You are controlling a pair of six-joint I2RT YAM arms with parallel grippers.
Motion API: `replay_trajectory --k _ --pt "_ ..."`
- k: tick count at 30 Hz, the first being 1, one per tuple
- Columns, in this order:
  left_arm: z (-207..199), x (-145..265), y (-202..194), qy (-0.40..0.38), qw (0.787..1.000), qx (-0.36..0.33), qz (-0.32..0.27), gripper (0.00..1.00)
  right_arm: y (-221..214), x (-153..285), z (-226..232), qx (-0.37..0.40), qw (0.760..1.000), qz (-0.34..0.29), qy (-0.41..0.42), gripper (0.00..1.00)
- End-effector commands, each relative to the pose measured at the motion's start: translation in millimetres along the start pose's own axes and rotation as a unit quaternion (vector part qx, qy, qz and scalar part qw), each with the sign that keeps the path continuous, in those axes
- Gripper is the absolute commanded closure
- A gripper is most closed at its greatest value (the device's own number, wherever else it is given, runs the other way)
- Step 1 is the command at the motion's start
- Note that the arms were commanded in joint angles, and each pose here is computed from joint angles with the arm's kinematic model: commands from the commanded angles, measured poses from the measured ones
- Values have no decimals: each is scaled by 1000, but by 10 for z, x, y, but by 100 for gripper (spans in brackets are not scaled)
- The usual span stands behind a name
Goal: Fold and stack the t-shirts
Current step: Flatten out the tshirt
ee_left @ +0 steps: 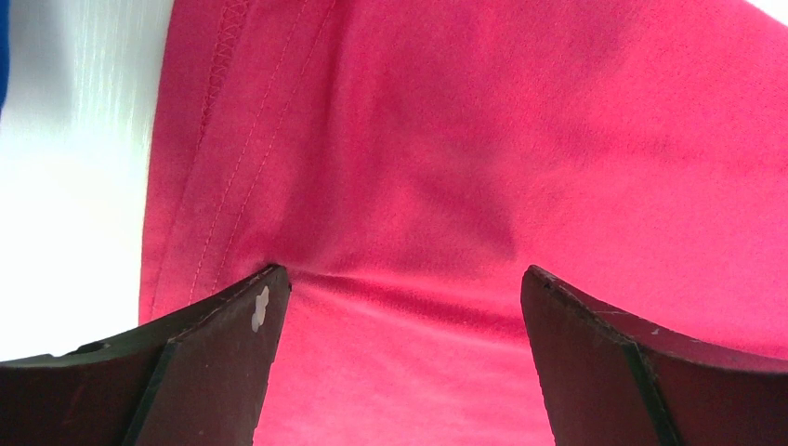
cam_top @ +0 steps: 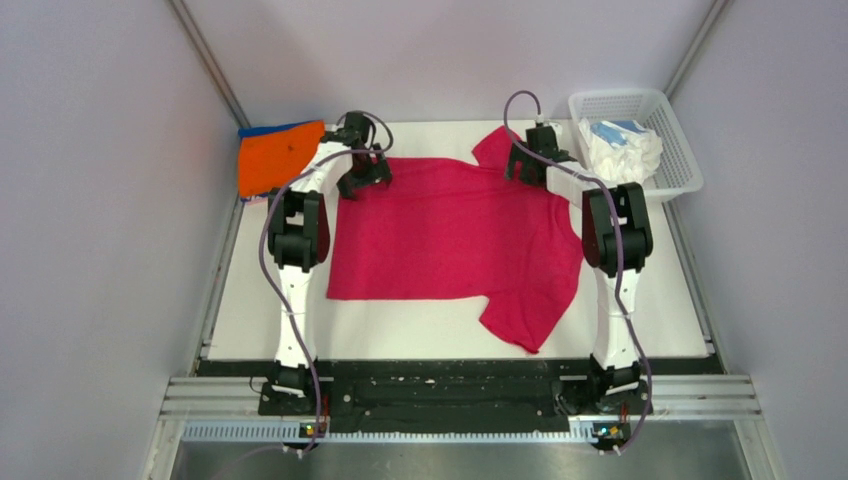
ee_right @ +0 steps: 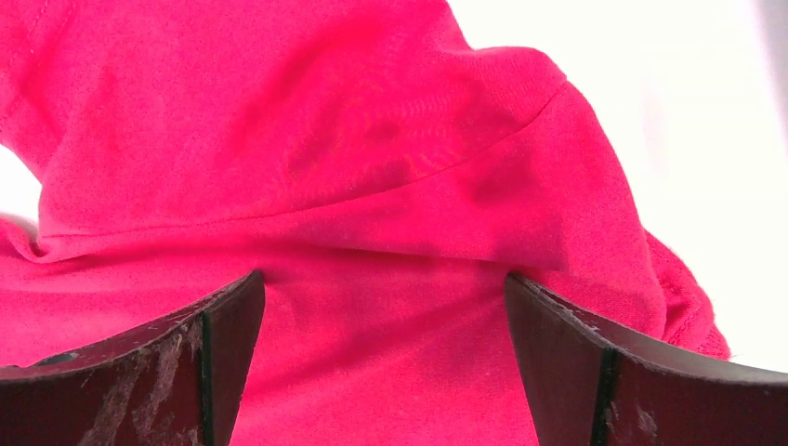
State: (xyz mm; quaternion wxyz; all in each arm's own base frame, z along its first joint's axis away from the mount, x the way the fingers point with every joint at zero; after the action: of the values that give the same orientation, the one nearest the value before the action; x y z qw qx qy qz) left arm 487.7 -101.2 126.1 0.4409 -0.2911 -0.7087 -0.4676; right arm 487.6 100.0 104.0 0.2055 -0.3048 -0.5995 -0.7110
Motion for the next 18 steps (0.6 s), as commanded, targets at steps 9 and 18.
replay_trajectory --k 9,18 --pt "-82 388 337 -70 996 -3 -60 1 392 394 80 -32 998 -27 46 1" --pt "283 1564 -129 -63 990 24 -123 1 535 1546 -92 -94 972 -182 111 1"
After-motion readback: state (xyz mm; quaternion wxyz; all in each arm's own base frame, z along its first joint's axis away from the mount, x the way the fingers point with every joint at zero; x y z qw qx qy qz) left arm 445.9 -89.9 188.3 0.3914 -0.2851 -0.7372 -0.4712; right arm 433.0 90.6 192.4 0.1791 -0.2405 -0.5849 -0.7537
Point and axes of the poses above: each gripper's point midway between its finger pads, its own x axis back along the fingers, its own z axis along the line the jaws close on, y = z × x, the point moved 10 cm from there along x, back along the fingers
